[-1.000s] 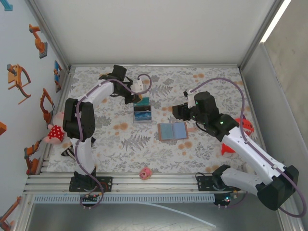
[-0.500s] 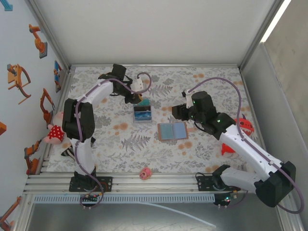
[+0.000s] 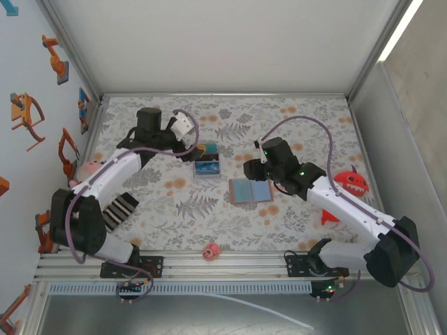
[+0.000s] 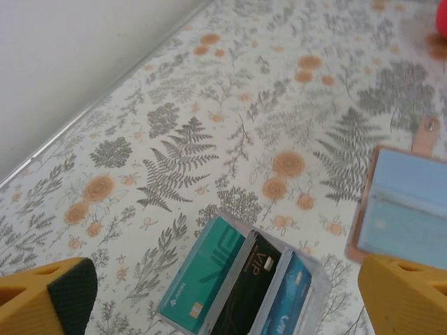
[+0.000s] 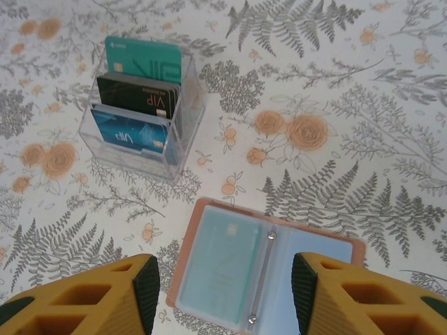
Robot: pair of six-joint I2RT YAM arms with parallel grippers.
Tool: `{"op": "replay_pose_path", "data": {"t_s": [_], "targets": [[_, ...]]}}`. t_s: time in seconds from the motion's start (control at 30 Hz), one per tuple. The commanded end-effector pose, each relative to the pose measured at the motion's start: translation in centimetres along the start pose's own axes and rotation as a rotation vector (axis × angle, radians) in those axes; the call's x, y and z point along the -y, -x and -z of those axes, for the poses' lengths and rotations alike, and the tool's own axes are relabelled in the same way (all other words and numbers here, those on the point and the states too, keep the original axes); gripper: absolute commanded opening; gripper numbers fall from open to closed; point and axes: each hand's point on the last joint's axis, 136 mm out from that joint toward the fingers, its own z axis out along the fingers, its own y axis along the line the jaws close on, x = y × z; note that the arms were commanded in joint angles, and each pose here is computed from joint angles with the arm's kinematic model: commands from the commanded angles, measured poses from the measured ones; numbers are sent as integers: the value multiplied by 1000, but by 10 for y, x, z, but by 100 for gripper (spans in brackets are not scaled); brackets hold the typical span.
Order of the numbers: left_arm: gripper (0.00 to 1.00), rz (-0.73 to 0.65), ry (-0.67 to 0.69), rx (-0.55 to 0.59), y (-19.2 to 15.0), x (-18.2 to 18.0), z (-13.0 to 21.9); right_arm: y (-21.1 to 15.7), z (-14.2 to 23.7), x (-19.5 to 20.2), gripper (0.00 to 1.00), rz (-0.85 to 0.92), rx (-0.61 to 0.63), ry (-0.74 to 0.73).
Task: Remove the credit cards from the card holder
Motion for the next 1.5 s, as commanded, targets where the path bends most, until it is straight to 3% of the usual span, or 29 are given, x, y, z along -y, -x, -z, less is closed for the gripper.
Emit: {"op": "replay_pose_path", "data": {"t_s": [0.0,0.27,0.43,0.67,0.8,0.97,1.07,1.47], "targets": [[97,165,107,147,22,-7,20,-17,-10,2,53,-3,-51,-49],[97,416,334,235,-8,-13,58,-42,-35,-23,53,74,-161,-53],[97,546,399,276,-21,-12,75,-58,-47,-29,53,110,-241,-73],[97,830,566,209,-57,-26,90,-87,-61,-32,51,165,-342,-125],[97,921,603,194,-69,-28,90,-96,-71,-29,51,188,-381,-176],[97,1082,754,135,-93,-36,106,-99,-84,-25,51,199,-401,-213],[97,1101,823,100,-105,-39,113,-104,-89,-23,51,206,-420,-227],[97,1036,731,81,-100,-31,101,-117,-102,-12,50,198,-456,-263]]}}
